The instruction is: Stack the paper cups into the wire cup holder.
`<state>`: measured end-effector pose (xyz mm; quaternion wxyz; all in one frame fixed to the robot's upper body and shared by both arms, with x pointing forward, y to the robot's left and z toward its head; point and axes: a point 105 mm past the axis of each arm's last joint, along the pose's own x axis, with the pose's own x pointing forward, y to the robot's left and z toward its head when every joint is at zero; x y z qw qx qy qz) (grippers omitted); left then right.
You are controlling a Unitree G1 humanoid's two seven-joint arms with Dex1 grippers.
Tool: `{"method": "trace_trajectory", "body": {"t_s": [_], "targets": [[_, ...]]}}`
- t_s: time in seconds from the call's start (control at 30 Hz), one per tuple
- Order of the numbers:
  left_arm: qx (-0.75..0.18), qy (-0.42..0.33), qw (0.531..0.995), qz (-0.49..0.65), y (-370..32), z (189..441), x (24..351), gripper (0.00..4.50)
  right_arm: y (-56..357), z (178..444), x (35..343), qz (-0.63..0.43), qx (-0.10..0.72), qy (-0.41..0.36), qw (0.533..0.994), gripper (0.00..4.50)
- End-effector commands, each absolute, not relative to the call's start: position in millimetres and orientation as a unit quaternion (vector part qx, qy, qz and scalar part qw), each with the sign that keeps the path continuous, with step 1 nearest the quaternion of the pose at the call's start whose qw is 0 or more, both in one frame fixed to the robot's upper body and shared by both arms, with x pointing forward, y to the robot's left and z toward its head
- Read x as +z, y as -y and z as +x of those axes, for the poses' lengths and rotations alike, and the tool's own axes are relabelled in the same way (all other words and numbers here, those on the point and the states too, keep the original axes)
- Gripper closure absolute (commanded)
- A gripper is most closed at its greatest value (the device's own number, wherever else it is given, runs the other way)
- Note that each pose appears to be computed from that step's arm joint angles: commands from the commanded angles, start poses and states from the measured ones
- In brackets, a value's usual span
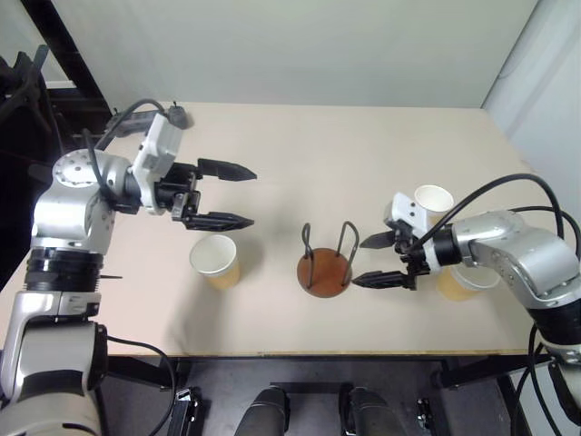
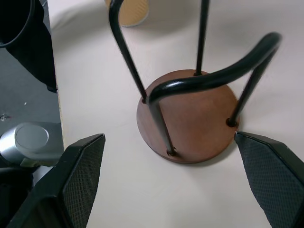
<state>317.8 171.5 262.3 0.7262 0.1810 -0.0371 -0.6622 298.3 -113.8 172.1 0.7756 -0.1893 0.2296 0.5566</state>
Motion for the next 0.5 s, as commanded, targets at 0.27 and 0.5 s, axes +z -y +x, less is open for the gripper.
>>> {"method": "trace_trajectory", "body": {"t_s": [0.27,0.5], "targets": [[-0.673,0.046,0.712,0.197,-171,313,271,0.0,152,341,230,-0.244,0.482,-0.161,0.826,0.01],[-0.673,0.046,0.711,0.197,-172,314,268,0.0,170,357,238,-0.289,0.443,-0.15,0.835,0.01]]}}
